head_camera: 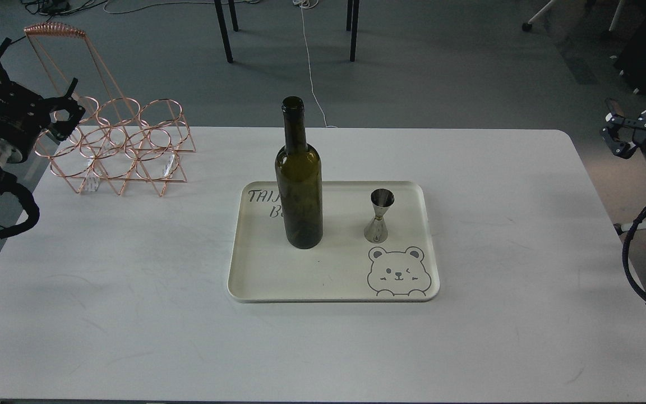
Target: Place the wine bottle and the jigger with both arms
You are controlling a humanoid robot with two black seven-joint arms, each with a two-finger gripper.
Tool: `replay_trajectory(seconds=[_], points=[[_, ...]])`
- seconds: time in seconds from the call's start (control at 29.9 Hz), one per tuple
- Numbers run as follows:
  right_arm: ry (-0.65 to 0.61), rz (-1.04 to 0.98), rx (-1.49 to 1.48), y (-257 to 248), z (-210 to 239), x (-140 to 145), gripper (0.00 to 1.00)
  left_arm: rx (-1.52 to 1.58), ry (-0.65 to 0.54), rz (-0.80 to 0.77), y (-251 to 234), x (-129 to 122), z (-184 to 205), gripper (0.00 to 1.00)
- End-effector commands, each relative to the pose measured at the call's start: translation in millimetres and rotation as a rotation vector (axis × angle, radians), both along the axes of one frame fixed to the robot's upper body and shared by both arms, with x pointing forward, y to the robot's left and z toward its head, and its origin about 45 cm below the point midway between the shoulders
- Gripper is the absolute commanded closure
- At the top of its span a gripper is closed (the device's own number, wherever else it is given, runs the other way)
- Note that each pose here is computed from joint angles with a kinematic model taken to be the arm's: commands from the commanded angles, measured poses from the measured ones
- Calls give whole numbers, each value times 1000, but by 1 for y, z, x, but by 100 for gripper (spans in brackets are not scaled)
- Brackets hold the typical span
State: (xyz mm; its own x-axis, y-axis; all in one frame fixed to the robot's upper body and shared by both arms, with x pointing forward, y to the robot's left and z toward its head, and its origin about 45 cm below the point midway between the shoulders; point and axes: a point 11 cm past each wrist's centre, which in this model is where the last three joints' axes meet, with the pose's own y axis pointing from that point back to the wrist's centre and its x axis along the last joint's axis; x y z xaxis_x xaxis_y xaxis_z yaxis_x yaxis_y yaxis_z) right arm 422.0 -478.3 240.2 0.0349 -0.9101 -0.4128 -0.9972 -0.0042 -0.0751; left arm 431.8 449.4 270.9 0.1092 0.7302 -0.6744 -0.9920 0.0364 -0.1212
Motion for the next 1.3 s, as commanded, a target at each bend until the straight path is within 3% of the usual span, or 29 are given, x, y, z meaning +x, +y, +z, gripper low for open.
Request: replay_trajectory(seconds=[0.0, 0.43, 0.67, 0.8, 1.04, 1.27], points=[[0, -2, 5, 0, -1, 0, 1, 5, -2, 6, 2, 0, 2, 2], [-2, 4, 2, -2, 3, -1, 1, 14, 19, 9, 1, 0, -1, 2], [-2, 3, -2, -3, 3, -1, 1, 34, -23, -24, 2, -1, 21, 2], [-6, 73, -21, 17, 5, 2, 2, 40, -14, -21, 3, -2, 20, 2], [-33, 309, -432, 65, 48, 3, 2, 32, -8, -20, -1, -1, 15, 2], [-102, 477, -850, 114, 57, -18, 2, 26, -10, -21, -3, 0, 15, 2]])
